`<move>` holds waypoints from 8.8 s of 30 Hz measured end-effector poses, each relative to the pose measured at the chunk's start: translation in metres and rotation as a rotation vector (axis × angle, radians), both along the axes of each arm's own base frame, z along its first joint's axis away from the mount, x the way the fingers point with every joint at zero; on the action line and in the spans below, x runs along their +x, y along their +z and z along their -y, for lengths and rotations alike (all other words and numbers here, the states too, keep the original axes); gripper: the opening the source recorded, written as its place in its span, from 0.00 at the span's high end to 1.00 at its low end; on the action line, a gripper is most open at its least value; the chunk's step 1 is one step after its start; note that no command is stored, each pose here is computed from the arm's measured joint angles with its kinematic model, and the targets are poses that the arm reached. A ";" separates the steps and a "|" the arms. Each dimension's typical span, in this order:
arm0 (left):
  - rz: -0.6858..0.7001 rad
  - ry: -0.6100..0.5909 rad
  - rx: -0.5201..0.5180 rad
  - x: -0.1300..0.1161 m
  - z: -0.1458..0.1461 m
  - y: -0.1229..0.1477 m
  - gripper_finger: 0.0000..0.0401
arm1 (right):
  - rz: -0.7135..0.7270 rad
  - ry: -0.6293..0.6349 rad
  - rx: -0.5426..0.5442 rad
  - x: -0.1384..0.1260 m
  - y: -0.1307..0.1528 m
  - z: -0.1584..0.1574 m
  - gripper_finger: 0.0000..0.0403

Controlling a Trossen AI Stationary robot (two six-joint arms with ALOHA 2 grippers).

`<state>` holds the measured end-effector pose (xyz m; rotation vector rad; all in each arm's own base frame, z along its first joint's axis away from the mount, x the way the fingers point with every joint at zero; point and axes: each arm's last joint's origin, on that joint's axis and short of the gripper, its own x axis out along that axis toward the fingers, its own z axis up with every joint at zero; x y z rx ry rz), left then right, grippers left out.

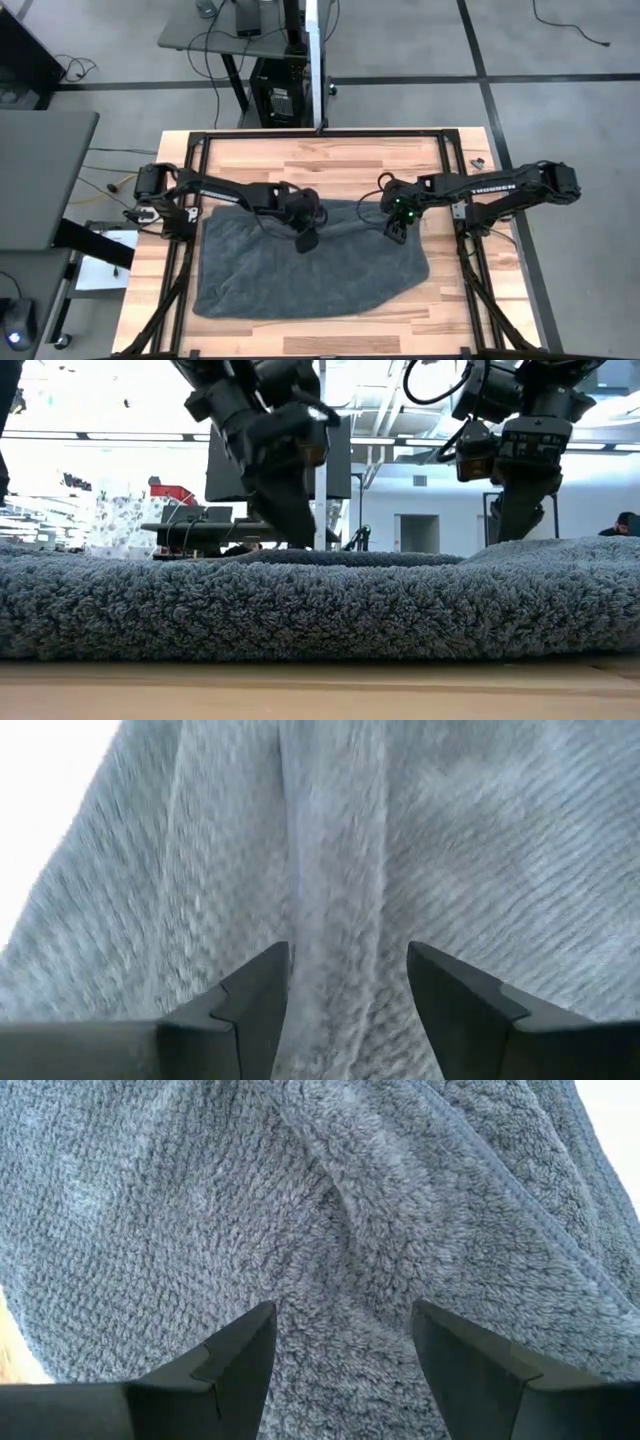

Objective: Roll towel
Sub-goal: Fold the black towel

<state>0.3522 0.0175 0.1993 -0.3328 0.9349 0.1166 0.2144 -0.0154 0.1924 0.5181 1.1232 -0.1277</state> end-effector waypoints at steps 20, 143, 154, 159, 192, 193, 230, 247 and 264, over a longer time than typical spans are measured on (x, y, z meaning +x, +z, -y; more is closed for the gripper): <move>-0.190 -0.182 -0.153 -0.022 -0.014 -0.014 0.53 | 0.015 -0.003 -0.018 0.001 0.001 0.001 0.45; -0.741 -0.140 -0.039 -0.105 0.002 -0.026 0.61 | -0.257 -0.053 0.649 -0.125 0.002 -0.137 1.00; -0.751 -0.065 -0.065 -0.105 0.004 -0.026 0.61 | -0.252 -0.140 0.722 -0.118 0.004 -0.141 0.90; -0.764 -0.084 -0.072 -0.105 0.008 -0.018 0.61 | -0.250 -0.138 0.776 -0.106 0.000 -0.155 0.75; -0.230 -0.016 0.023 -0.123 -0.034 0.099 0.61 | 0.134 -0.095 -0.108 -0.029 -0.039 0.003 0.44; -0.229 -0.019 0.025 -0.123 -0.034 0.099 0.61 | 0.116 -0.093 -0.107 -0.028 -0.042 0.004 0.44; -0.236 -0.026 0.028 -0.124 -0.034 0.098 0.61 | 0.061 -0.173 -0.085 -0.053 -0.002 0.022 0.99; -0.218 -0.018 0.033 -0.122 -0.034 0.099 0.61 | -0.075 -0.283 -0.119 -0.054 -0.015 0.040 0.86; -0.488 0.211 -0.167 -0.149 0.027 0.069 0.61 | 0.262 -0.346 -0.074 -0.015 0.058 0.021 0.44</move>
